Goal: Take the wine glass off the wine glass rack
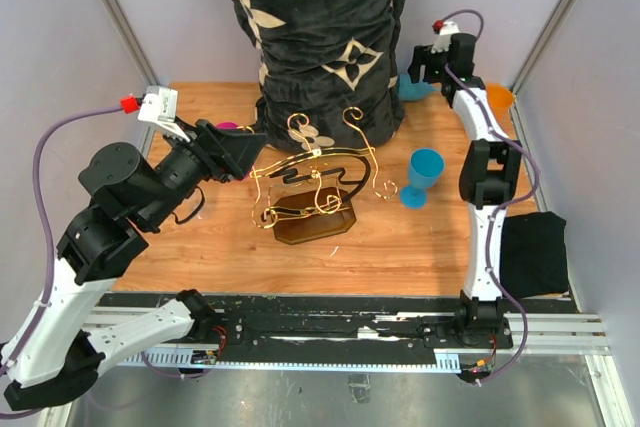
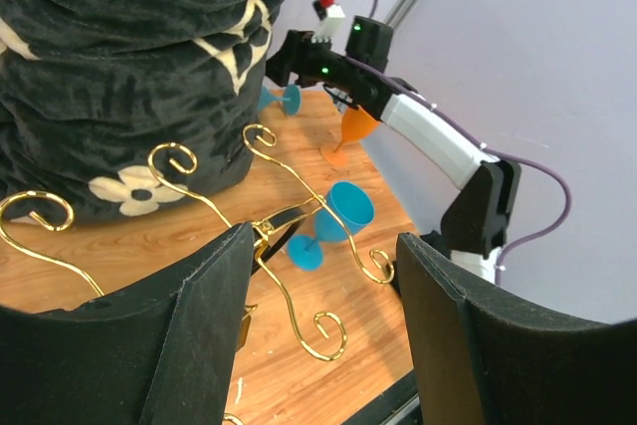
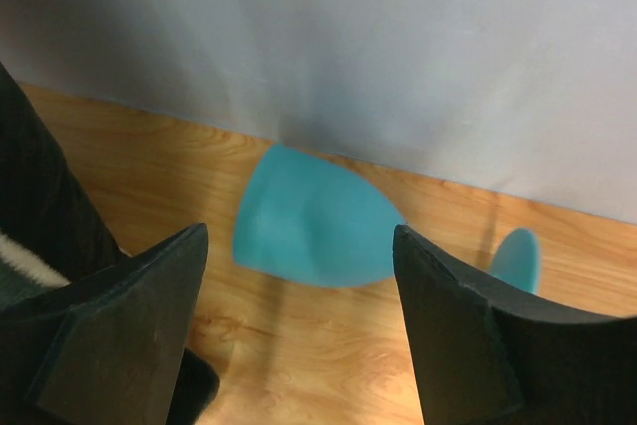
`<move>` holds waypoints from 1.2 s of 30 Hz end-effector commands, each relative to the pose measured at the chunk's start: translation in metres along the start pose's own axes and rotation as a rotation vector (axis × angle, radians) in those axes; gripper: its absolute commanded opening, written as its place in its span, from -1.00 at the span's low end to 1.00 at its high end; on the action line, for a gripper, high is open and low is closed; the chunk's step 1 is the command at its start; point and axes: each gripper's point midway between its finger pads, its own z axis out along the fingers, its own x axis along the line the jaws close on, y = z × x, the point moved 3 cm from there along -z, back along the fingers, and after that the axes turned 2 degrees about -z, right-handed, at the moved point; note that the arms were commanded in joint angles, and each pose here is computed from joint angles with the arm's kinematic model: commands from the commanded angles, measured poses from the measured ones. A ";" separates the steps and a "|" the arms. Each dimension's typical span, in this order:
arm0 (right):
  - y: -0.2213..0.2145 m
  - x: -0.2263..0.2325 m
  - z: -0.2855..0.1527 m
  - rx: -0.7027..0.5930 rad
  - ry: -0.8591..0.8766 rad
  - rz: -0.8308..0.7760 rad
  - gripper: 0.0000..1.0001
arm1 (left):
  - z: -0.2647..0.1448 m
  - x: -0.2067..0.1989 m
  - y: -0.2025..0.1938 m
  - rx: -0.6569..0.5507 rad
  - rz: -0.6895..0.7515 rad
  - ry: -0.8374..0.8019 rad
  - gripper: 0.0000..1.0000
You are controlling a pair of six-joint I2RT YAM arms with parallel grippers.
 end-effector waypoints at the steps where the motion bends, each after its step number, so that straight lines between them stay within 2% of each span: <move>1: -0.057 0.031 0.014 0.265 0.005 -0.088 0.53 | -0.004 -0.002 0.010 -0.033 0.010 -0.002 0.29; 7: -0.061 0.055 0.034 0.240 -0.027 -0.192 0.63 | -0.007 0.002 0.010 -0.041 0.018 0.011 0.29; 11: -0.070 0.063 0.051 0.253 -0.100 -0.286 0.63 | -0.008 0.003 0.010 -0.040 0.024 0.017 0.29; 14: -0.078 0.058 0.058 0.258 -0.195 -0.375 0.62 | -0.012 0.004 0.012 -0.051 0.024 0.018 0.29; 20: -0.095 0.040 0.067 0.278 -0.283 -0.432 0.52 | -0.011 0.005 0.010 -0.048 0.029 0.017 0.30; 22: -0.103 0.032 0.064 0.305 -0.311 -0.440 0.34 | -0.011 0.004 0.011 -0.052 0.029 0.015 0.30; 26: -0.096 0.018 0.053 0.311 -0.350 -0.406 -0.24 | -0.010 0.002 0.012 -0.057 0.024 0.003 0.30; 29: -0.083 0.011 0.045 0.307 -0.388 -0.409 -0.97 | -0.008 0.000 0.011 -0.053 0.020 -0.004 0.30; 36: -0.017 0.002 -0.002 0.209 -0.530 -0.385 -0.99 | -0.013 -0.006 0.018 -0.064 -0.002 -0.029 0.29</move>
